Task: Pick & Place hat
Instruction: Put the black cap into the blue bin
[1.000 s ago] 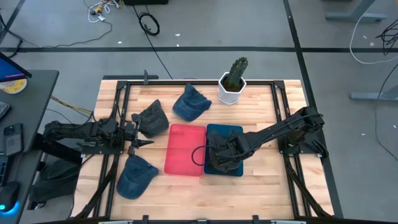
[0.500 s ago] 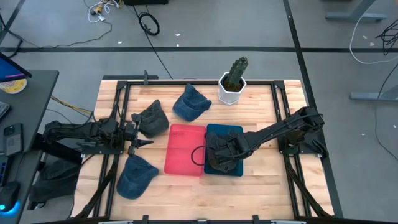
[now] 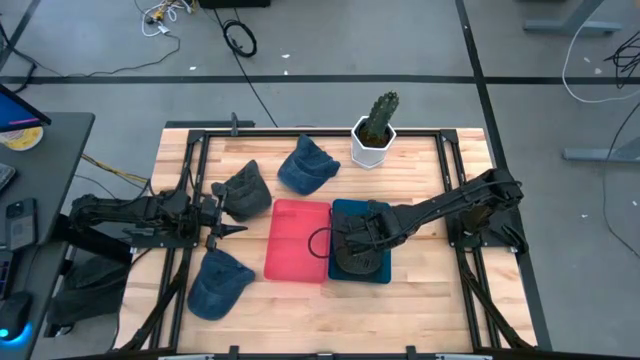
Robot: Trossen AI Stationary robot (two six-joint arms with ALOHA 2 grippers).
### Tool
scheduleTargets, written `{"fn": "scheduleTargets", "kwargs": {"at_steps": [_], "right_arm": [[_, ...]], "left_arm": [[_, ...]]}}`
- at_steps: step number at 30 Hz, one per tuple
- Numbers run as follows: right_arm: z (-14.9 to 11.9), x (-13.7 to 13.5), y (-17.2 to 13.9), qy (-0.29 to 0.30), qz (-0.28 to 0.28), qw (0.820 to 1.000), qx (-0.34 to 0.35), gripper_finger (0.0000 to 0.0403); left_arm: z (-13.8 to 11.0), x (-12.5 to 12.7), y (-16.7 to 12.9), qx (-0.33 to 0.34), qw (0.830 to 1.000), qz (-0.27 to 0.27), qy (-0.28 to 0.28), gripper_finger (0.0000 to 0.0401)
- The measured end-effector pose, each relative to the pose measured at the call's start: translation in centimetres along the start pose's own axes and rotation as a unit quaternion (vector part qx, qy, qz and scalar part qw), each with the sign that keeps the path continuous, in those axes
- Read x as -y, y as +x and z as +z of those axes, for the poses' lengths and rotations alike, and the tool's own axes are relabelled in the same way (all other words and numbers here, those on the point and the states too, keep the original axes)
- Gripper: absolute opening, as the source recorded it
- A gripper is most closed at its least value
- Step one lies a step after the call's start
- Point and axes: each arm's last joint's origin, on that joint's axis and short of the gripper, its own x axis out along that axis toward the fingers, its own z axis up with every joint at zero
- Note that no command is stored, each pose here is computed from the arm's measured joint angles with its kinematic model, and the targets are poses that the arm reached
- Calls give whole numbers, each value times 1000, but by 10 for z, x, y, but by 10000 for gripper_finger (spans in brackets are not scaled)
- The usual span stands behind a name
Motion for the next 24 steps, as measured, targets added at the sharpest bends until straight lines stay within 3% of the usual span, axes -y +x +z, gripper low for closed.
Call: {"fn": "scheduleTargets", "kwargs": {"at_steps": [8,13,19,24], "right_arm": [[-1,9,-15,-59,9,998,15,160],[-2,14,-29,-48,21,998,35,152],[-7,30,-54,-160,28,984,69,149],[-11,46,-87,-203,46,967,147,149]], "left_arm": [[0,0,0,1,1000,0,0,177],[0,0,0,0,1000,0,0,177],[0,0,0,0,1000,0,0,177],[0,0,0,0,1000,0,0,177]]}}
